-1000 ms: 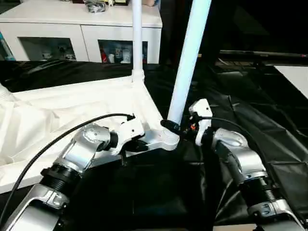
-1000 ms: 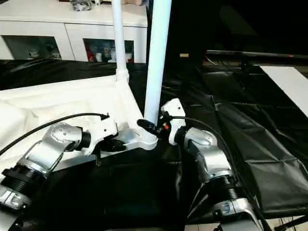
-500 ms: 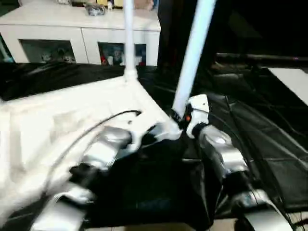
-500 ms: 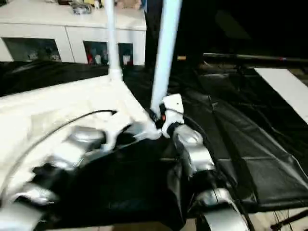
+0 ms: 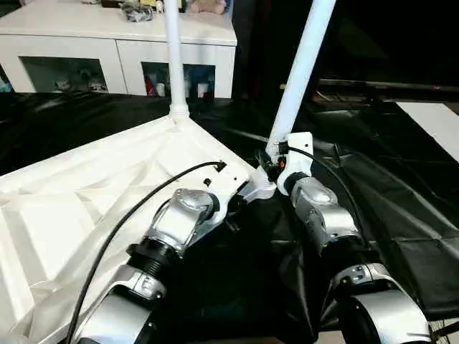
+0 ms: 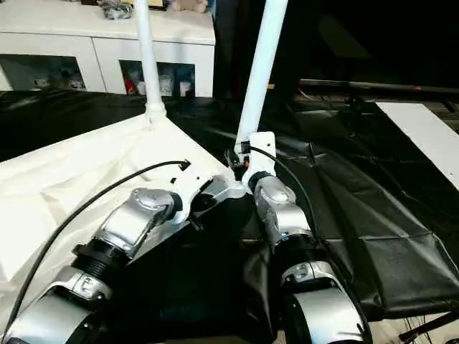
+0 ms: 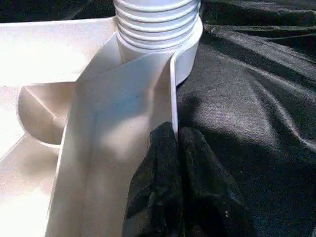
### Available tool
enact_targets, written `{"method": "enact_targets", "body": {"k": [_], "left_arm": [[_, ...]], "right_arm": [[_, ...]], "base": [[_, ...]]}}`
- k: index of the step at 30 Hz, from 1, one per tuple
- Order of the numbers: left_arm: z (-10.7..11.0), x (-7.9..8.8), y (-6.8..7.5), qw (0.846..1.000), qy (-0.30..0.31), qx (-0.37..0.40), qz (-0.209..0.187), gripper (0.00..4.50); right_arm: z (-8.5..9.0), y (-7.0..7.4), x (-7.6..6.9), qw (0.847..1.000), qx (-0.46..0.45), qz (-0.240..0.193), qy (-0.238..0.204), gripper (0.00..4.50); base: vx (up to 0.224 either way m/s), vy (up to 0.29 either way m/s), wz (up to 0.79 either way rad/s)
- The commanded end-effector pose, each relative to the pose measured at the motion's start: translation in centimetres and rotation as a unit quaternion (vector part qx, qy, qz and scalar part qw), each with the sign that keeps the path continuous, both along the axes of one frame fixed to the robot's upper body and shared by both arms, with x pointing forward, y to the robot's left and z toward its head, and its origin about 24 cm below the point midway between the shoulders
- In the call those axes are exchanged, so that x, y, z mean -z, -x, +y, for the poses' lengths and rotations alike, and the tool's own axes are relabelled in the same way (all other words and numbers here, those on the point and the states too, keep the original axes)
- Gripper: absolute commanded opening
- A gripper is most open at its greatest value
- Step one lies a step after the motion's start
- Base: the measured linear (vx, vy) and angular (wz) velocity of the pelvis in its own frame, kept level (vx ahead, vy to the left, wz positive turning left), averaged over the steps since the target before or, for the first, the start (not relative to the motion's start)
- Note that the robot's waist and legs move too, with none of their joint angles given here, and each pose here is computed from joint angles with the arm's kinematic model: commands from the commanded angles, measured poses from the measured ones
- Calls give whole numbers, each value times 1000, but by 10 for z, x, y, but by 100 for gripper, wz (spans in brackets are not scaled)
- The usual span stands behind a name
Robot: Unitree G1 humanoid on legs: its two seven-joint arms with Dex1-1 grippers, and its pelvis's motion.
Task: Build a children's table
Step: Rotate leg to tighten
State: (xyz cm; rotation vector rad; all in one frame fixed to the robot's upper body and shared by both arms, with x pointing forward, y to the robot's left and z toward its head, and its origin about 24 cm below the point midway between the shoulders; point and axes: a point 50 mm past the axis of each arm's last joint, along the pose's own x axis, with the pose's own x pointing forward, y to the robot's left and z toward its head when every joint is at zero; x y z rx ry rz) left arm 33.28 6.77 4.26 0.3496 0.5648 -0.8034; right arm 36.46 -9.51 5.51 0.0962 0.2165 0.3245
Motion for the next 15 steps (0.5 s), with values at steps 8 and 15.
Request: {"method": "enact_targets", "body": {"k": [8, 15], "left_arm": [[4, 11, 4, 1000, -16, 7, 14, 0], [11, 6, 3, 1000, -20, 24, 2, 0]], "right_arm": [[4, 19, 42, 995, -44, 87, -17, 254], [8, 15, 19, 993, -110, 32, -31, 333]], "base": [[0, 0, 0], [0, 0, 0]]}}
